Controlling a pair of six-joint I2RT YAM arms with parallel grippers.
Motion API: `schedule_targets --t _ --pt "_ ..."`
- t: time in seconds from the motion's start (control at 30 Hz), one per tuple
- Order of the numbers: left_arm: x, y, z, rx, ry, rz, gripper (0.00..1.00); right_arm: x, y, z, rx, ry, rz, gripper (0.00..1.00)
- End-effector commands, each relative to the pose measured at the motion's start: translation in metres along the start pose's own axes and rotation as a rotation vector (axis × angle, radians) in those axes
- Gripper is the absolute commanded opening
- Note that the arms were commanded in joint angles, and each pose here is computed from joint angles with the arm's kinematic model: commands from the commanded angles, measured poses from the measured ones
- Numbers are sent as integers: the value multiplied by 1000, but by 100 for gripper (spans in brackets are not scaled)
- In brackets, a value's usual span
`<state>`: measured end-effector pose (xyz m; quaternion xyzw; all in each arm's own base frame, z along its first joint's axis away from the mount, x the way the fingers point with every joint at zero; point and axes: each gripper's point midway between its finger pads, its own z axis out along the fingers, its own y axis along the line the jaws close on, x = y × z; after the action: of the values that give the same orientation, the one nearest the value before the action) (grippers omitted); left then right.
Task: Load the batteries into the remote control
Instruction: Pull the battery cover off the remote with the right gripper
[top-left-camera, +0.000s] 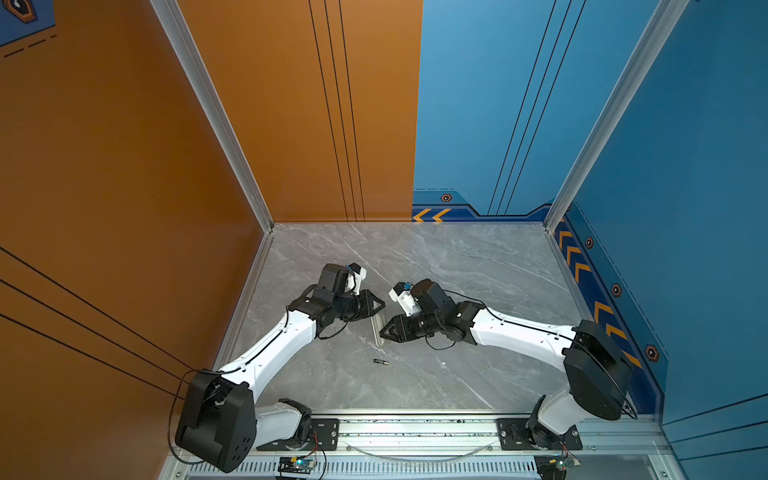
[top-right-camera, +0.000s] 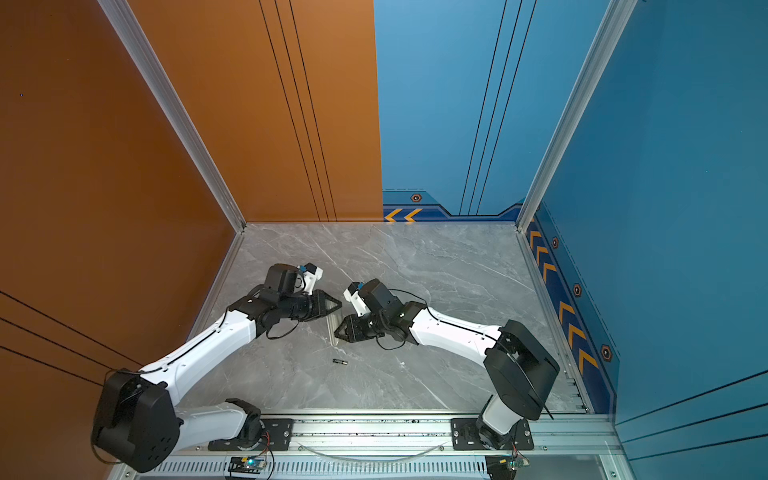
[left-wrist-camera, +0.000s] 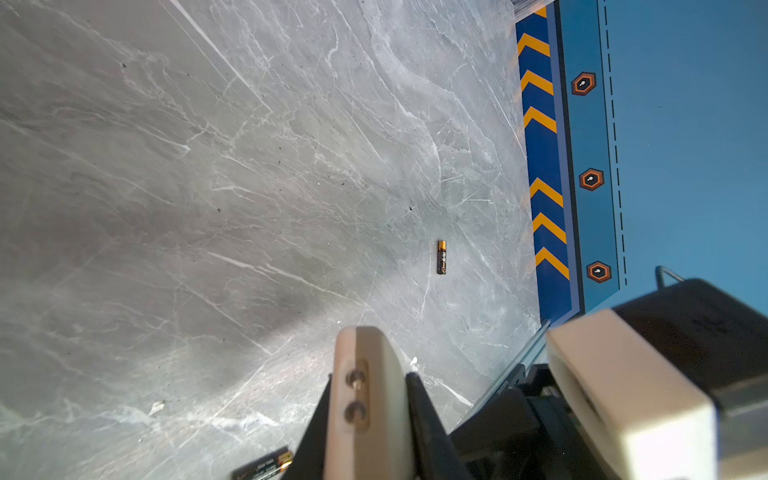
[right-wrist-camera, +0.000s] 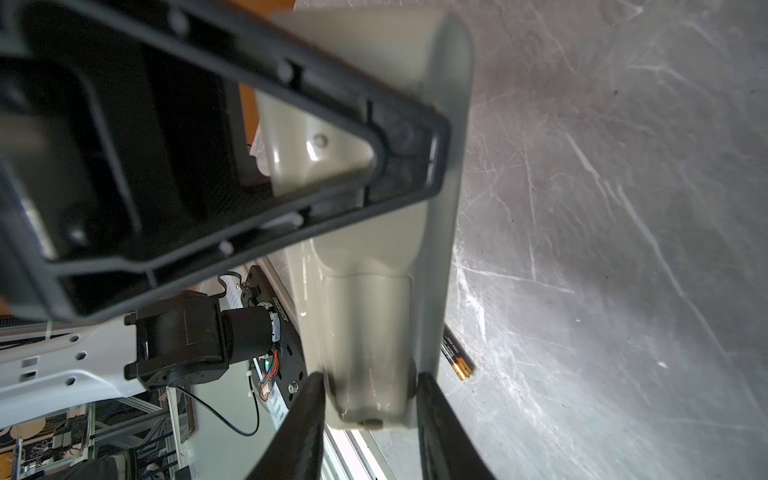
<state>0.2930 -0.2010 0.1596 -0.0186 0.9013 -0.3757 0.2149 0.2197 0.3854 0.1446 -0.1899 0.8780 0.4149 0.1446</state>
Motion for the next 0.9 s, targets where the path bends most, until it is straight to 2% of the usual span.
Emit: schedule_targets --t 0.0,0.87 --pt "-9 -13 -9 41 -27 32 0 3 -5 6 -8 15 18 32" --pt "-11 -10 -8 37 -27 30 0 0 0 6 -19 17 17 23"
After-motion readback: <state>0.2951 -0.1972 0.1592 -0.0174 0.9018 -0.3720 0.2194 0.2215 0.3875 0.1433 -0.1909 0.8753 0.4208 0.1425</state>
